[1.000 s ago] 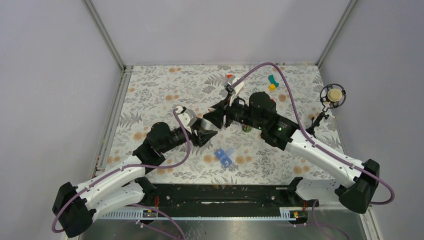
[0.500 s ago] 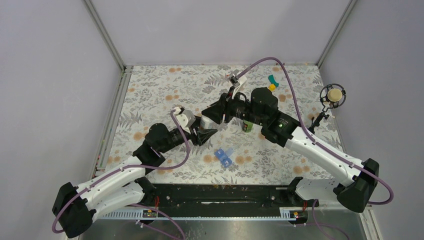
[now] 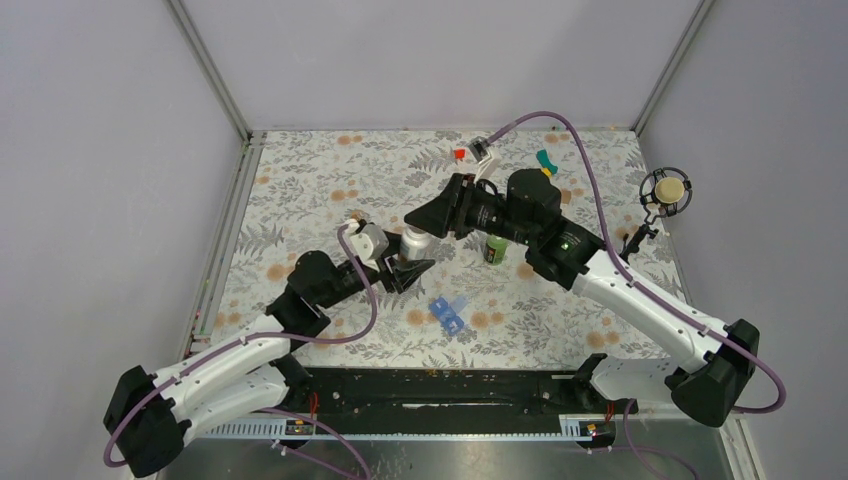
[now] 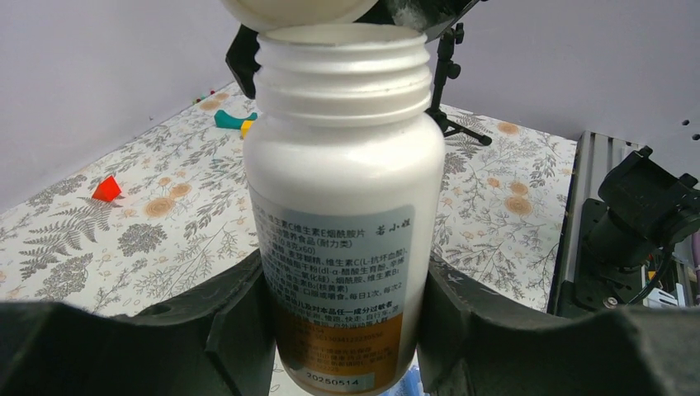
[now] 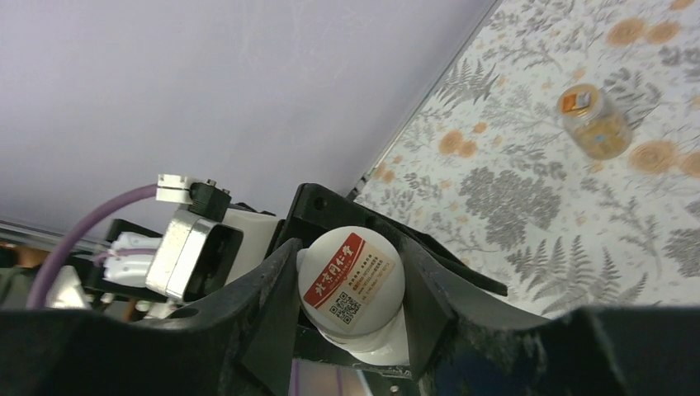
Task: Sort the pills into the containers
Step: Open the lid of the pill bottle.
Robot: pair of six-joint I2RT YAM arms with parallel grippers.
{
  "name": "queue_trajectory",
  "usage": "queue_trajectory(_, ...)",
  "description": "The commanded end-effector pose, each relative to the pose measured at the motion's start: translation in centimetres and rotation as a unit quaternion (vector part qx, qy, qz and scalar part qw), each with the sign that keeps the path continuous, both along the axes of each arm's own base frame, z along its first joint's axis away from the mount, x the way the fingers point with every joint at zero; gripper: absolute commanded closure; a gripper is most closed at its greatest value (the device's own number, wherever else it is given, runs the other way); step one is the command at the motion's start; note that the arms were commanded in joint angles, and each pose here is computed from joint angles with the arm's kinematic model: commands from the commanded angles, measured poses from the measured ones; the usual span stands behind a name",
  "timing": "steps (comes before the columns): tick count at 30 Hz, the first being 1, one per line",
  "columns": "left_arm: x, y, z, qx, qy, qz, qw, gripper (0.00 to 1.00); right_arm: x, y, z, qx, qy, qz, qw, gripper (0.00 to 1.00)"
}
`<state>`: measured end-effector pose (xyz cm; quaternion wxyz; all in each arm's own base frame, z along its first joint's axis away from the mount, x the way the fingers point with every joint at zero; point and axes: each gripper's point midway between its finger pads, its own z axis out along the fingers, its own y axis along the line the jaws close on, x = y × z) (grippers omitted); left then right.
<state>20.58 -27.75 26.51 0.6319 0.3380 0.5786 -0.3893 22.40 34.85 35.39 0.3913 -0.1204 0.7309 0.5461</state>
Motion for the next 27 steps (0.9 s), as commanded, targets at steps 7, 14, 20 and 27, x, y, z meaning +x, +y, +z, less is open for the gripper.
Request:
queue_trajectory(7, -1.4, 0.8, 2.0, -0.029, -0.038, -0.010, 0.999, 1.00, 2.6, -1.8, 0.5, 0.040, 0.057, -0.068, 0.995, 0.57)
queue_trajectory(14, -1.6, 1.1, 2.2, -0.030, -0.042, -0.008, 0.999, 1.00, 4.5, -4.2, -1.2, 0.000, 0.030, -0.147, 0.989, 0.49)
queue_trajectory(20, -1.6, 1.1, 2.2, -0.032, -0.042, -0.009, 0.999, 1.00, 4.9, -5.5, -0.4, 0.002, 0.013, -0.173, 0.985, 0.45)
queue_trajectory(27, -1.5, 1.2, 2.6, -0.038, -0.045, -0.004, 0.998, 1.00, 4.7, -6.3, -0.4, 0.008, 0.009, -0.184, 0.983, 0.55)
